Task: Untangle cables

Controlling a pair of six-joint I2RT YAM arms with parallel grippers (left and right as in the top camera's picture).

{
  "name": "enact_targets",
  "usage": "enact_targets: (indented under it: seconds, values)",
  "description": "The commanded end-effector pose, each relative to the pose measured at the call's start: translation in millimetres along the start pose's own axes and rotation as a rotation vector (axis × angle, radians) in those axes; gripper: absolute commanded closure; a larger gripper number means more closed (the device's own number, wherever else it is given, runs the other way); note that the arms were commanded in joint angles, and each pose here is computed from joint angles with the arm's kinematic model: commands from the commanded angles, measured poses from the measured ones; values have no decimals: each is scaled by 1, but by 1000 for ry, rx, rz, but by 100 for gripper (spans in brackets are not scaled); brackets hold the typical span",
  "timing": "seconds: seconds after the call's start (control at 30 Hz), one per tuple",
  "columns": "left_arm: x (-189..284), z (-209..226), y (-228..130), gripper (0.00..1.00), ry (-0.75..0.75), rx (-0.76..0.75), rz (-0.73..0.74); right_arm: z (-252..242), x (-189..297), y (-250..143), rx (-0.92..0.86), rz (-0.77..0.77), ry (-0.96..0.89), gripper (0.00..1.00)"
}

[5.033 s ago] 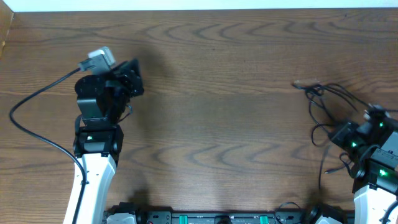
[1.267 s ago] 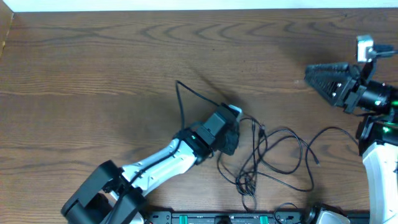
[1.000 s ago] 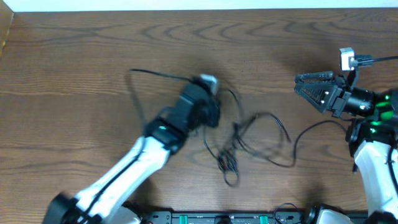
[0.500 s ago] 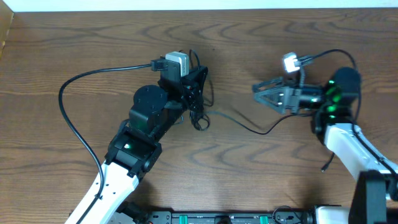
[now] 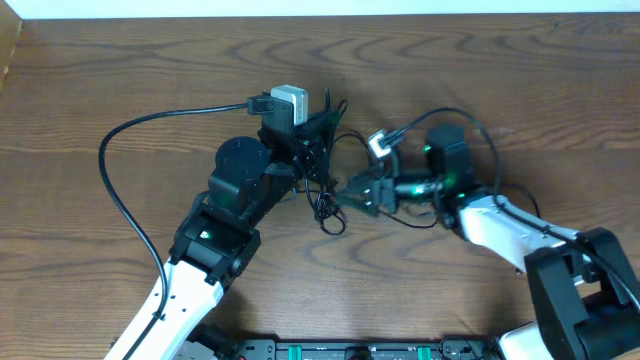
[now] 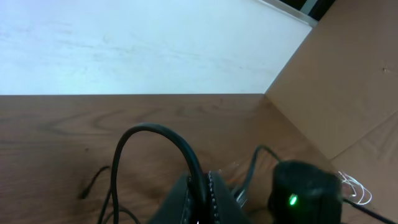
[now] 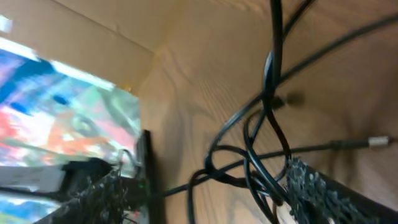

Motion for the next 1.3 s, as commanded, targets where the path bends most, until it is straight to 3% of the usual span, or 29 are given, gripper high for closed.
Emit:
enact_targets:
  seconds: [0.0, 0.2, 0.4, 0.53, 0.7, 0.9, 1.27]
  values:
    - [2, -4, 8, 92, -15, 5, -21, -5, -15, -10, 59, 25, -109, 26]
    - [2, -4, 8, 92, -11, 5, -23, 4, -22, -17, 51, 72, -46, 36]
    - [2, -2, 5, 92, -1, 9, -2, 8, -22, -18, 32, 90, 9, 62]
    - [2, -2, 5, 92, 0, 9, 0, 9, -22, -18, 18, 92, 18, 99]
    - [2, 2, -3, 92, 28, 19, 49, 17, -4, -1, 86, 39, 132, 99]
    - [4, 18, -35, 92, 136, 57, 246, 38, 55, 41, 150, -119, 205, 99]
    - [-31, 21, -113, 92, 179, 62, 594, 145, 139, 87, 540, -385, 250, 99]
Point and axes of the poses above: each gripper's point midway between its finger pads, its own x axis back along the fingers, its own z axis along the line the jaws close on, y = z × x, the point moved 9 cm from there along x, back along the fingers, and after that the axes turned 2 degrees about x, right-handed, at the moved point
